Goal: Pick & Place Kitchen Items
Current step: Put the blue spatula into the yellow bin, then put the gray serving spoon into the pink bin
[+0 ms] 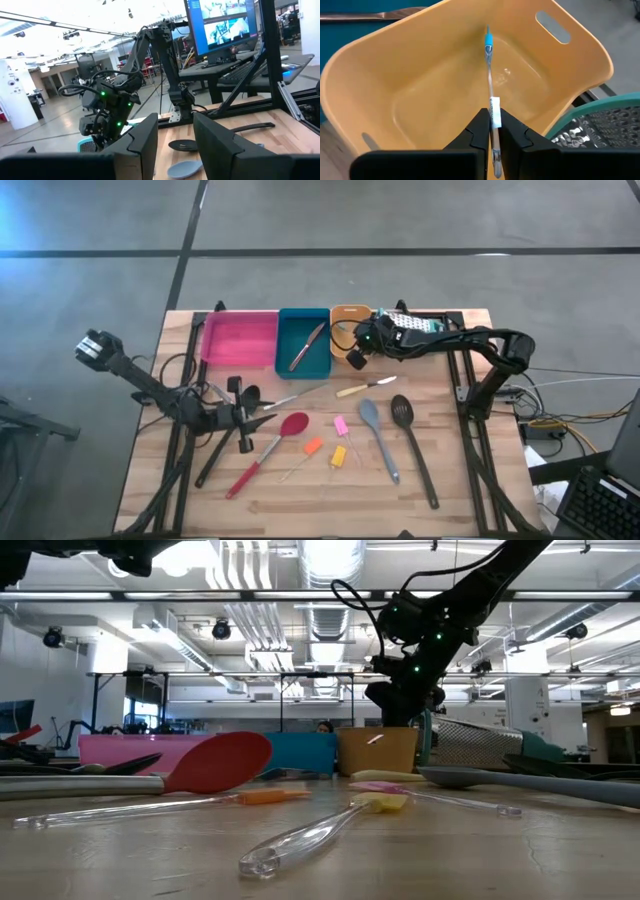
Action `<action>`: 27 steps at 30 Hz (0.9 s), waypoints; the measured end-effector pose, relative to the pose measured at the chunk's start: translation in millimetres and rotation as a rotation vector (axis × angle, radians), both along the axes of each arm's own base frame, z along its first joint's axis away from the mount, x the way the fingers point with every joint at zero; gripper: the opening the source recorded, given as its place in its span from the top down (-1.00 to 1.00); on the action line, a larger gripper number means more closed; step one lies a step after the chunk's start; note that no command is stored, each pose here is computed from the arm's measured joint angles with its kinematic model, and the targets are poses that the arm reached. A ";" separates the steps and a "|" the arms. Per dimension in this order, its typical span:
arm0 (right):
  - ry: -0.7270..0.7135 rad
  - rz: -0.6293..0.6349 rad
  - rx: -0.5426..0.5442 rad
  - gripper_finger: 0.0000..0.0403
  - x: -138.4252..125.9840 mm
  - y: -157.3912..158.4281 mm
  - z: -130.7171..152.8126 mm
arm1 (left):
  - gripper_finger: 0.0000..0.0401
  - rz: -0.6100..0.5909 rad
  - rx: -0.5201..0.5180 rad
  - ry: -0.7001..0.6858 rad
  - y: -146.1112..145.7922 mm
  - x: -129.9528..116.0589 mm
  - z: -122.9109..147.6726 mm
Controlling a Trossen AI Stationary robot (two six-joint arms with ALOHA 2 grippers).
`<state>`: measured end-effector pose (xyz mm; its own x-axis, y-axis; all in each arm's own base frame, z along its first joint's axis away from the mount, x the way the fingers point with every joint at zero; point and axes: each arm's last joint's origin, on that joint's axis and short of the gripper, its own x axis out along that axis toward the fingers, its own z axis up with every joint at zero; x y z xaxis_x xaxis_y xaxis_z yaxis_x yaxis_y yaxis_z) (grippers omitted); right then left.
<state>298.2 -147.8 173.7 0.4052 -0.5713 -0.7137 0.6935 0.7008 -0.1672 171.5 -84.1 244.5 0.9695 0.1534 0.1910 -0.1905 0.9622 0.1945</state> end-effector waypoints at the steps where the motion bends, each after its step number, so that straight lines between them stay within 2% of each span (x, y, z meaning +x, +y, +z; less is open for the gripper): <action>1: 0.000 0.000 0.000 0.88 0.0 0.0 0.0 | 0.35 0.000 0.000 0.000 0.0 0.0 0.0; 16: 0.018 0.000 0.011 0.44 -2.3 0.3 -1.8 | 0.36 0.000 -0.004 0.000 0.0 0.1 -0.1; 27: -0.034 0.044 -0.017 0.22 16.1 8.5 33.7 | 0.35 0.000 0.002 0.009 -0.1 0.3 -1.0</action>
